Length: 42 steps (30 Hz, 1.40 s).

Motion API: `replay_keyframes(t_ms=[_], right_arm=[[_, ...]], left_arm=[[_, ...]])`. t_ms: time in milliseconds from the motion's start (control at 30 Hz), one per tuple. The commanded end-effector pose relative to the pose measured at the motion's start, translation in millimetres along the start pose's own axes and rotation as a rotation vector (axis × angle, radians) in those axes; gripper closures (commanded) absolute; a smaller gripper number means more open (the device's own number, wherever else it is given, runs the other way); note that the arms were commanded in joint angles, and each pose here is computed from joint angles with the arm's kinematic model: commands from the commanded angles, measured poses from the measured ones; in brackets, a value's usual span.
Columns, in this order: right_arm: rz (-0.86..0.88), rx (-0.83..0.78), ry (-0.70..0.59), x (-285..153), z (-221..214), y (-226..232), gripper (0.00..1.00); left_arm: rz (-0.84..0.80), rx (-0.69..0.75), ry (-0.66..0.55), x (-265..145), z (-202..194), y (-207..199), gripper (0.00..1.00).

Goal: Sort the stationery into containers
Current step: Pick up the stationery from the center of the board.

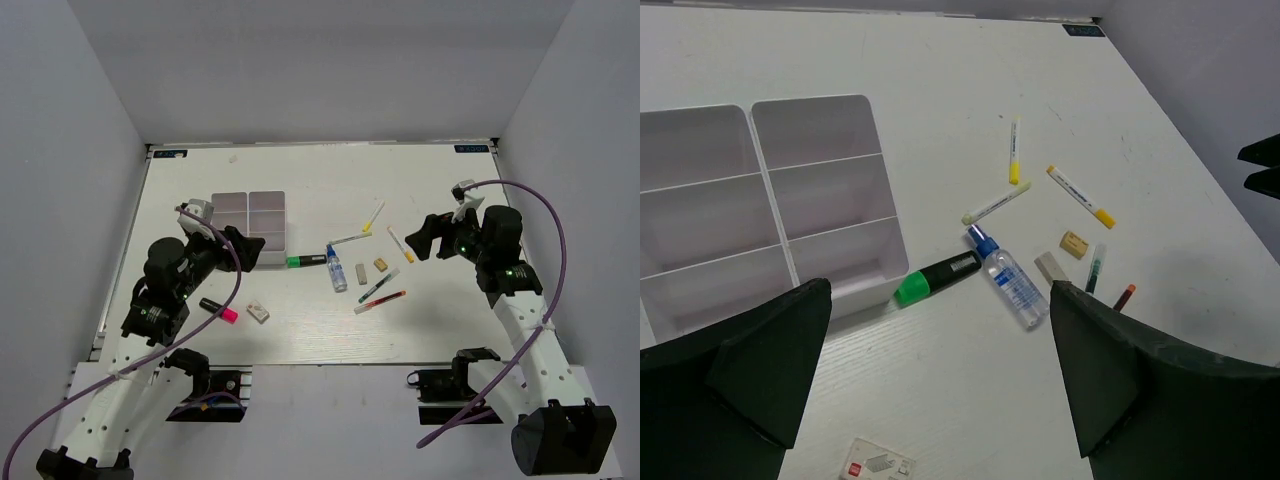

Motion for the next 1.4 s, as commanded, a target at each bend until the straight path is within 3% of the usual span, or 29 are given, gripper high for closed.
replay_keyframes(t_ms=[0, 233, 533, 667, 867, 900, 933, 1000, 1033, 1067, 1100, 1133, 1233, 1367], right_arm=[[0.027, -0.030, -0.048, -5.4, 18.0, 6.0, 0.09], [0.134, -0.223, -0.051, -12.4, 5.6, 17.3, 0.09], [0.201, -0.333, -0.003, -18.3, -5.4, 22.3, 0.09], [0.312, -0.461, 0.072, -22.3, -25.0, 27.5, 0.09], [0.346, -0.561, 0.054, -23.9, -35.2, 28.8, 0.09], [0.345, -0.564, 0.055, -22.8, -37.8, 27.7, 0.16], [0.347, -0.578, 0.044, -21.9, -37.2, 27.7, 0.37], [0.361, -0.572, 0.049, -20.3, -40.2, 27.9, 0.64], [0.366, -0.571, 0.055, -18.0, -41.8, 27.4, 0.80], [0.365, -0.568, 0.057, -17.1, -42.0, 26.3, 0.80], [0.366, -0.551, 0.066, -13.9, -43.1, 24.5, 0.75], [0.362, -0.547, 0.061, -11.5, -42.6, 23.0, 0.44], [0.358, -0.501, 0.076, -5.2, -42.8, 20.5, 0.10], [0.377, -0.454, 0.085, 0.0, -43.1, 20.2, 0.10]], left_arm=[[0.037, -0.017, -0.008, -0.9, 2.5, 4.5, 0.00], [0.106, -0.057, 0.004, 1.9, -1.6, 13.7, 0.00], [0.105, -0.052, 0.065, 6.9, -13.5, 14.9, 0.00], [0.092, -0.046, 0.149, 17.6, -27.0, 17.2, 0.17], [0.068, -0.050, 0.320, 36.5, -56.7, 20.9, 0.57], [0.078, -0.056, 0.348, 39.0, -60.9, 22.9, 0.59], [0.089, -0.070, 0.407, 42.7, -73.5, 26.9, 0.59], [0.106, -0.096, 0.445, 44.6, -82.0, 29.6, 0.41], [0.134, -0.126, 0.463, 43.7, -86.2, 31.6, 0.37], [0.149, -0.139, 0.474, 42.2, -88.9, 30.9, 0.31], [0.190, -0.157, 0.476, 40.8, -90.4, 34.7, 0.27], [0.223, -0.209, 0.485, 34.7, -91.9, 33.8, 0.24], [0.329, -0.321, 0.463, 21.2, -90.3, 35.6, 0.17], [0.463, -0.412, 0.505, 0.6, -99.4, 40.8, 0.16]])
Point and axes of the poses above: each gripper's point midway between its finger pads, its own x axis out along the fingers, its own y axis along the line the jaws close on, z = x × y, the point moved 4 cm from there along -x, back along the fingers, and after that the axes turned 2 degrees about -x, right-handed, at the moved point
